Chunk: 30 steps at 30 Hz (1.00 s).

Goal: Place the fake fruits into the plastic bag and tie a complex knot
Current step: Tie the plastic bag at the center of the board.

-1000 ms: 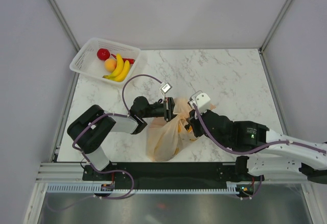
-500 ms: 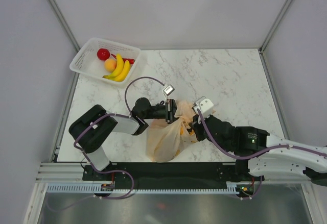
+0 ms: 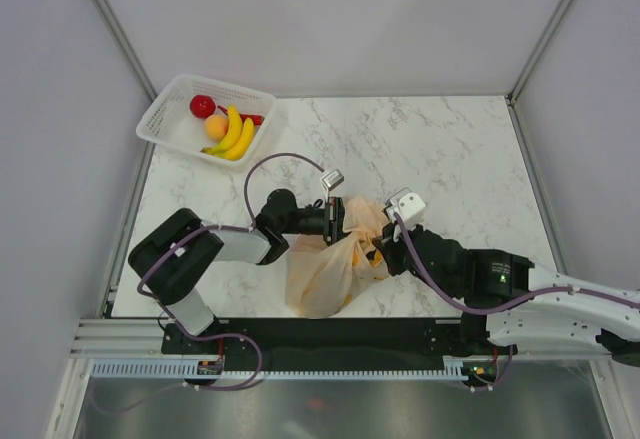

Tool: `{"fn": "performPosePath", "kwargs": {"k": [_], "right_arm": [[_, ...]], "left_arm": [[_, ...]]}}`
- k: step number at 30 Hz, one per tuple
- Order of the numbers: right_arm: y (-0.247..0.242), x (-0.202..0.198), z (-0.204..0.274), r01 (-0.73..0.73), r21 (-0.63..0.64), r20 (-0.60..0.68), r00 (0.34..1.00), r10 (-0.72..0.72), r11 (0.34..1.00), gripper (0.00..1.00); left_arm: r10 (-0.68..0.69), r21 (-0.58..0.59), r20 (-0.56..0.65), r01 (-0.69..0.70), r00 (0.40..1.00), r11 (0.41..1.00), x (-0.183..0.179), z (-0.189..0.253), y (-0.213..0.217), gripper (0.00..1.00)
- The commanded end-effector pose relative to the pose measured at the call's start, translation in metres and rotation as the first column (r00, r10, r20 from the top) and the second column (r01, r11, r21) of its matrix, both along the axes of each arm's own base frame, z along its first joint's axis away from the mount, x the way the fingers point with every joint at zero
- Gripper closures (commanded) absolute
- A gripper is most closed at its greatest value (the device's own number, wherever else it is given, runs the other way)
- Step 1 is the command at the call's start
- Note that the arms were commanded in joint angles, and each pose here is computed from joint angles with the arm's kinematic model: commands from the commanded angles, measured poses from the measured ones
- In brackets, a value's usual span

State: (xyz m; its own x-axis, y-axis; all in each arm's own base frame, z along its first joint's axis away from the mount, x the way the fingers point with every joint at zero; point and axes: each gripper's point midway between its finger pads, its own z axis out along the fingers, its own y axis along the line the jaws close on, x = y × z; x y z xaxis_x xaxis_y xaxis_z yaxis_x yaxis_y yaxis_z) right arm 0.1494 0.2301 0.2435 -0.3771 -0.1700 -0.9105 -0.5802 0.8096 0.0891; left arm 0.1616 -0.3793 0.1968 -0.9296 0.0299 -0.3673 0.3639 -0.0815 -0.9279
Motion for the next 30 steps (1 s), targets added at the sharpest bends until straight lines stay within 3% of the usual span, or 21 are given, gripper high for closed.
{"fn": "performPosePath", "kwargs": {"k": [1, 14, 30], "right_arm": [[-0.001, 0.000, 0.007, 0.005, 0.030, 0.018, 1.000, -0.006, 1.000, 1.00], [0.000, -0.001, 0.000, 0.005, 0.036, 0.006, 1.000, -0.006, 0.999, 1.00], [-0.002, -0.007, -0.007, -0.012, -0.004, -0.034, 0.999, 0.011, 1.000, 1.00]], "left_arm": [[-0.049, -0.037, 0.021, 0.050, 0.999, 0.998, -0.005, 0.021, 0.004, 0.84], [-0.186, -0.131, -0.080, 0.175, 0.979, 0.976, -0.017, 0.027, 0.003, 0.85], [-0.208, -0.138, -0.103, 0.193, 0.973, 0.971, -0.020, 0.034, 0.002, 0.84]]}}
